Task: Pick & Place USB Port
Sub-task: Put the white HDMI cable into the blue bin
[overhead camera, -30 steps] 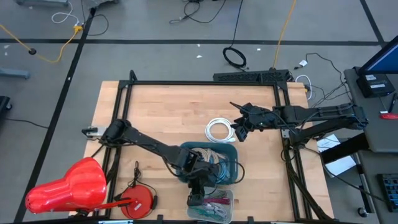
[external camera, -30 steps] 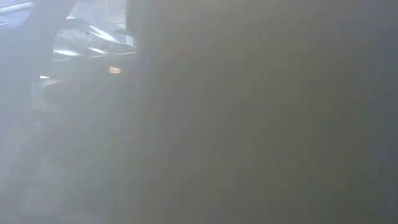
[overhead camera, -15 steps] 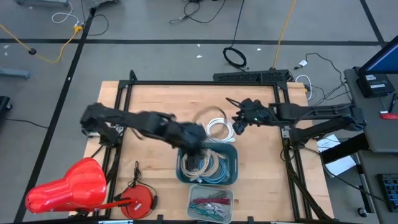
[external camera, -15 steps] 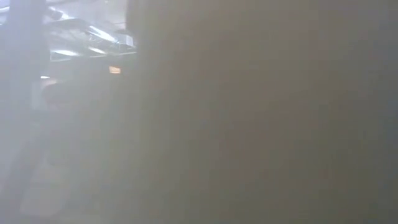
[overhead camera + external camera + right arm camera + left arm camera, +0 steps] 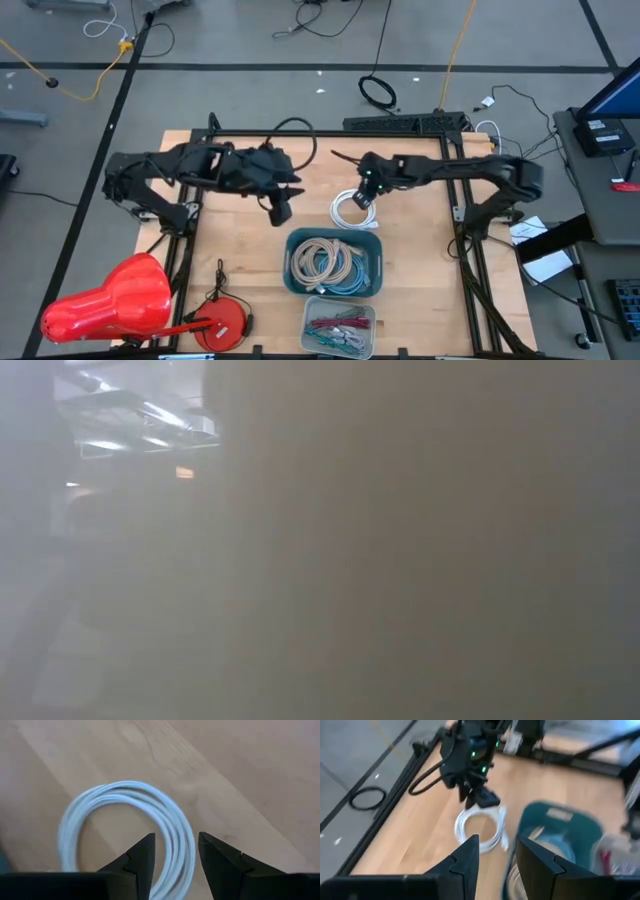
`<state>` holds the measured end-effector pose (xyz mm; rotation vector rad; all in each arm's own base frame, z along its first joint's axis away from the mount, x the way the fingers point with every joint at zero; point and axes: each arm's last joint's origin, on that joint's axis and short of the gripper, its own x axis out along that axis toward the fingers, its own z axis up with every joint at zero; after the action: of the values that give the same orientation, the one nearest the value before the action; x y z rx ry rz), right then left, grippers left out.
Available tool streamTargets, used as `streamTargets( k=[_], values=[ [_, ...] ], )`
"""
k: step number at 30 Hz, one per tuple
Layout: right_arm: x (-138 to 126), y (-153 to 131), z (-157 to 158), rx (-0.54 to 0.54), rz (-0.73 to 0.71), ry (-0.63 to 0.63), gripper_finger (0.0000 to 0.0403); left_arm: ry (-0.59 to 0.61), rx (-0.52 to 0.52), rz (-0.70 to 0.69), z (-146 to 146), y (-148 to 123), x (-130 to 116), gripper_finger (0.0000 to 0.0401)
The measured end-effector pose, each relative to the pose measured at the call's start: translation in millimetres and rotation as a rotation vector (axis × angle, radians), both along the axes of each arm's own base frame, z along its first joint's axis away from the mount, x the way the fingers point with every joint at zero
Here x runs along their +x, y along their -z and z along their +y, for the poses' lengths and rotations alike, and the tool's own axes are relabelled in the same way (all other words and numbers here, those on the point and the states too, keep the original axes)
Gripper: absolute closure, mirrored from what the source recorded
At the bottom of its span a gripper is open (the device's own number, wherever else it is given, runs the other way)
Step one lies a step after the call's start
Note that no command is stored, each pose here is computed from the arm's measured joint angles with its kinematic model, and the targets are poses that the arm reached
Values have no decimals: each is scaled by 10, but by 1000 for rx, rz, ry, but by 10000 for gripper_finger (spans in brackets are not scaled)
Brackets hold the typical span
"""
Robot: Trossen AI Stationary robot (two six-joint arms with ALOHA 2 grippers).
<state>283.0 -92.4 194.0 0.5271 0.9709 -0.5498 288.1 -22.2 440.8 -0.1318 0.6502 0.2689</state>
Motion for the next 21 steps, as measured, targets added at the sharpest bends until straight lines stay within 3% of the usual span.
streamTargets(
  k=[6,15,18,21],
  values=[
    [93,391,-75,58,113,3,261,48,50,142,163,86,-66,274],
    [154,776,-40,124,239,-24,263,82,74,175,268,99,-77,274],
    [141,853,-41,125,279,7,289,75,69,176,280,101,-79,274],
    [127,918,-40,122,317,1,355,69,63,174,282,101,-79,274]
  ],
)
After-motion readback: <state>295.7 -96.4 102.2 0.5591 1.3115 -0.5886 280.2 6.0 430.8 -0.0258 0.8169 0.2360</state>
